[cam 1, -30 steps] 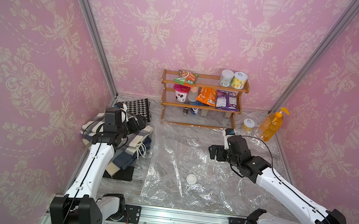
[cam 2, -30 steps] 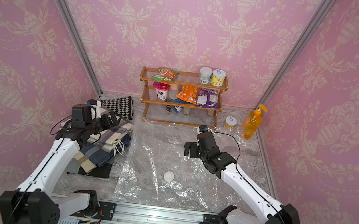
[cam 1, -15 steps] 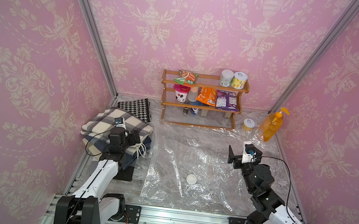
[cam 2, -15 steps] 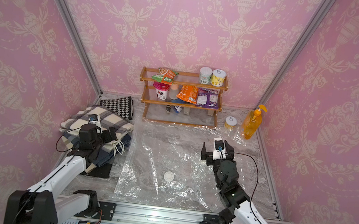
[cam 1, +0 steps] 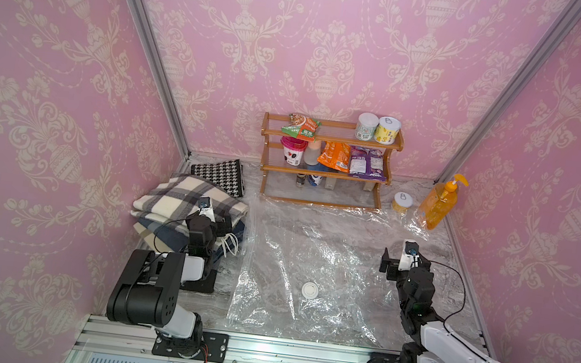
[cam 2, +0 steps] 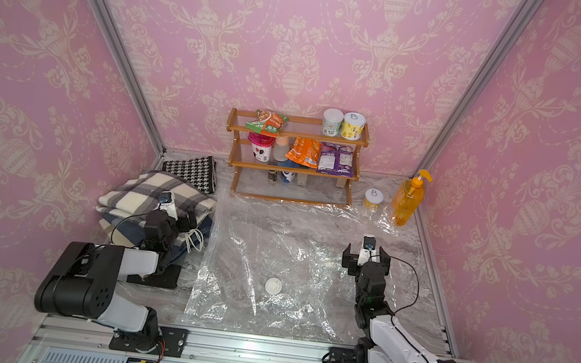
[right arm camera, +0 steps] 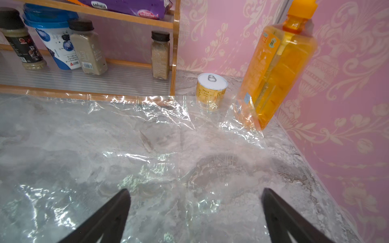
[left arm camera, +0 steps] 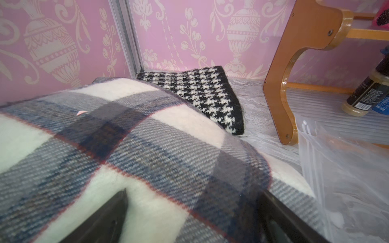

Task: Take the scarf out of the vacuum bag
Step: Reset both arms

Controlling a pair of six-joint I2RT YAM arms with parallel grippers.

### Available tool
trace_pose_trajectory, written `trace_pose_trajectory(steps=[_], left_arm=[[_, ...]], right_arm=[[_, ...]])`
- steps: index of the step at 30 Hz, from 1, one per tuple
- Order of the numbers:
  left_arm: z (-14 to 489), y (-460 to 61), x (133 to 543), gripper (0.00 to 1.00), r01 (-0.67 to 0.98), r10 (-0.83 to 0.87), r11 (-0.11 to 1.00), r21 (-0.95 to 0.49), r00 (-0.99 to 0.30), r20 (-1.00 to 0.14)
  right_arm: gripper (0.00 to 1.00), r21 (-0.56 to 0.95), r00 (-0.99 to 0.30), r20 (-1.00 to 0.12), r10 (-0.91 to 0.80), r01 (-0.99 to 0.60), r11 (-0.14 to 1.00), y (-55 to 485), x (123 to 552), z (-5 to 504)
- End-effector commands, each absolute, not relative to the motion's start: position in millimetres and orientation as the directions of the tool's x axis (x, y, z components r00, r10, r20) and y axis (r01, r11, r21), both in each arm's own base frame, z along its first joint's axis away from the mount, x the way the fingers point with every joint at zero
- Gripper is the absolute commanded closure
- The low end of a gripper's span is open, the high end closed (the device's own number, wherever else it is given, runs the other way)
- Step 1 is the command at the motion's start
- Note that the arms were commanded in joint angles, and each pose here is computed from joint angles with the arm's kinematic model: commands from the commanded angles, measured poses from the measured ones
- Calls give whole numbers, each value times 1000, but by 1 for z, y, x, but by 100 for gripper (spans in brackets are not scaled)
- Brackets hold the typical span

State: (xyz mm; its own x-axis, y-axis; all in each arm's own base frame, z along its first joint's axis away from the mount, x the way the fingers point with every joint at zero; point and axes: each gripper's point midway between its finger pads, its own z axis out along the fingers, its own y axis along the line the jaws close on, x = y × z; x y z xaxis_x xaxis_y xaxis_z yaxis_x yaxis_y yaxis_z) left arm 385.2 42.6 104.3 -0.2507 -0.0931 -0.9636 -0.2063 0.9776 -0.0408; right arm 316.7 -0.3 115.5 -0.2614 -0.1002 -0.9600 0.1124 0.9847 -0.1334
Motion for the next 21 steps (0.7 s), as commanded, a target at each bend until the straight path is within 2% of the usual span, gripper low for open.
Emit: trace_pose_trajectory(steps=[1,3,5,7,10,18,21], left_arm=[[78,46,374,1,-238,-85,971,-4,-330,-940],[77,46,380,1,-236,-78,972,2,-328,-942],[73,45,389,1,-232,-78,973,16,-392,-916],[72,43,389,1,-219,-70,976,20,-397,-915],[73,43,389,1,-219,-70,976,19,-395,-916],[74,42,389,1,-217,-69,976,19,-390,-918],[73,42,389,1,-217,-69,976,19,-390,-918]], right_arm=[[0,-47,-45,-998,-46,20,999,19,336,146],[0,-78,-86,-993,-76,15,997,21,345,124],[0,-94,-123,-988,-95,-10,995,27,364,112],[0,-61,-171,-984,-43,103,993,6,371,109],[0,-56,-227,-973,-29,116,992,2,381,105],[0,-56,-222,-974,-33,98,994,4,381,106],[0,-27,-284,-958,25,178,984,-13,390,100]])
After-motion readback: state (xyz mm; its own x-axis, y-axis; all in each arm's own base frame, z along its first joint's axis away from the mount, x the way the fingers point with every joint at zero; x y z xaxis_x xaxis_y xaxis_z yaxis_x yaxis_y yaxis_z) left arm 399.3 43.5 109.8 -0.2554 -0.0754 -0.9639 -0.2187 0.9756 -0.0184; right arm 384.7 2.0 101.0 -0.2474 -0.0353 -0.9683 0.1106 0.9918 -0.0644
